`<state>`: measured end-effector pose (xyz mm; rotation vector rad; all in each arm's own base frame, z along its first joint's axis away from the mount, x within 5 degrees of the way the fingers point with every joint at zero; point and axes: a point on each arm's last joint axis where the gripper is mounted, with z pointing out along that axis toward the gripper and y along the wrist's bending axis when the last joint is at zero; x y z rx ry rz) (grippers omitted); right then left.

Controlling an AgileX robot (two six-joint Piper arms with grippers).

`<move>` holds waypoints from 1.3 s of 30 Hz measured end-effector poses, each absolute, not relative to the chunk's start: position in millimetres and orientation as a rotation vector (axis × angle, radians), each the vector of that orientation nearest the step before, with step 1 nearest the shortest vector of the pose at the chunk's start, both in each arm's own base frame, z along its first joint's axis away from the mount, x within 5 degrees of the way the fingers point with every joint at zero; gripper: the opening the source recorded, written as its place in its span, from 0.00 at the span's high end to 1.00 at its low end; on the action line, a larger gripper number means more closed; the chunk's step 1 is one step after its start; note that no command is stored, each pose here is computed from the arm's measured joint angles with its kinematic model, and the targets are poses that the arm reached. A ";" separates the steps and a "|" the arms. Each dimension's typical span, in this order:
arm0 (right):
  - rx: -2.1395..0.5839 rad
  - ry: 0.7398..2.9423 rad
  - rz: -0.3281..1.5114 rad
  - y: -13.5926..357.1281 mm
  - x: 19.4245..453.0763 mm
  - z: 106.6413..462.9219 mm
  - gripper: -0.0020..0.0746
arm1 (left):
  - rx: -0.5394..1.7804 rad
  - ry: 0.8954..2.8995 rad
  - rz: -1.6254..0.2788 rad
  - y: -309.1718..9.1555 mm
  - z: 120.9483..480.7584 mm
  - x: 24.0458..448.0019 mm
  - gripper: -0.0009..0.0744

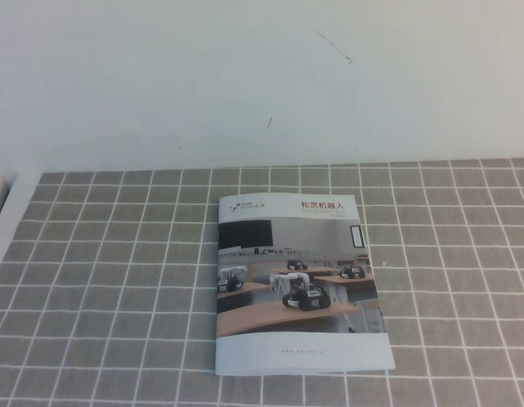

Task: Close book
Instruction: 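Close the open booklet and leave it lying on the table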

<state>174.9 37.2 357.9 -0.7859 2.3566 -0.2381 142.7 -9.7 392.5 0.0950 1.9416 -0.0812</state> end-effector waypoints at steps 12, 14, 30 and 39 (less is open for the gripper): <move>-0.429 2.187 -0.083 14.3 91.4 288.6 0.98 | 0.048 1.843 -0.079 -7.3 313.7 89.6 0.99; -0.397 2.187 -0.063 13.1 86.3 277.9 0.98 | 0.044 1.872 -0.085 -7.4 302.1 89.2 0.99; -0.400 2.259 -0.058 11.8 80.5 251.4 0.98 | 0.036 1.913 -0.102 -8.1 289.5 89.3 0.99; -0.397 2.261 -0.057 11.8 80.4 251.3 0.98 | 0.039 1.912 -0.103 -8.3 289.4 89.0 0.99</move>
